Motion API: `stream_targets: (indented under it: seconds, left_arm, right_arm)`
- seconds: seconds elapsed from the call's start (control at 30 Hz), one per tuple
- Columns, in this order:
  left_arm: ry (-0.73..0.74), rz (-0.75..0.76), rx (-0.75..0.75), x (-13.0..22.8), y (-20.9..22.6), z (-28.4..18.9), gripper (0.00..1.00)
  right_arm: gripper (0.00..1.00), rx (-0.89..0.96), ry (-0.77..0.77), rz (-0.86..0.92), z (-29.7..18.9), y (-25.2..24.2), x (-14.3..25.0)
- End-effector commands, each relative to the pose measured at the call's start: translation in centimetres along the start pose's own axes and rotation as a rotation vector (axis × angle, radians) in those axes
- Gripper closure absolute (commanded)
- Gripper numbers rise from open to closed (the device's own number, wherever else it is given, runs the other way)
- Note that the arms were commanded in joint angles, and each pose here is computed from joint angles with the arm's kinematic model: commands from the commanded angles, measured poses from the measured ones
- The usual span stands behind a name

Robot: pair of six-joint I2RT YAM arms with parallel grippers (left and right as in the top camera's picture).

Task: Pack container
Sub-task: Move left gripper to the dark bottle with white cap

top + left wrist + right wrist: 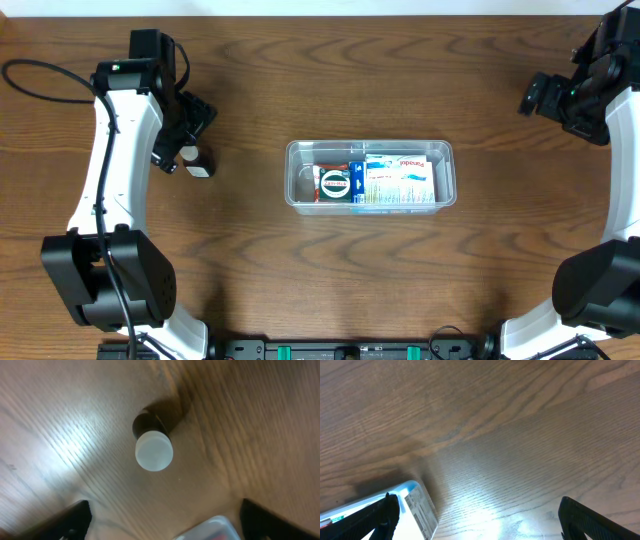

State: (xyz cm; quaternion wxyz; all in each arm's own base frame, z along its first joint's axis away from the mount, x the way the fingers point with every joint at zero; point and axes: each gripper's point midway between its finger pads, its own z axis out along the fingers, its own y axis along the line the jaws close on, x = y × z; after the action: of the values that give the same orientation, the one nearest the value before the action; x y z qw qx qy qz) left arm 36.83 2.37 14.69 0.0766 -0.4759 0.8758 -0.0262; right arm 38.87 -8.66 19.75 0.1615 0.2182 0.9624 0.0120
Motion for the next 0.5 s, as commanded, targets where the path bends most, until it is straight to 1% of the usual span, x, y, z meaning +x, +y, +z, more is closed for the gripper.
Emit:
stream_targets:
  seconds: [0.0, 0.1, 0.33, 0.47]
  left_arm:
    - [-0.017, -0.087, -0.029, -0.32, 0.45, 0.23, 0.02]
    - [-0.018, -0.095, -0.027, -0.34, 0.39, 0.26, 0.02]
    - [-0.017, -0.321, -0.023, -0.28, 0.35, 0.26, 0.02]
    - [-0.017, -0.355, -0.024, -0.3, 0.33, 0.34, 0.02]
  right_arm:
    - [0.01, 0.0, -0.024, 0.008, -0.77, -0.14, -0.41]
    - [0.01, 0.0, -0.024, 0.008, -0.77, -0.14, -0.41]
    - [0.01, 0.0, -0.024, 0.008, -0.77, -0.14, -0.41]
    - [0.01, 0.0, -0.024, 0.008, -0.77, -0.14, -0.41]
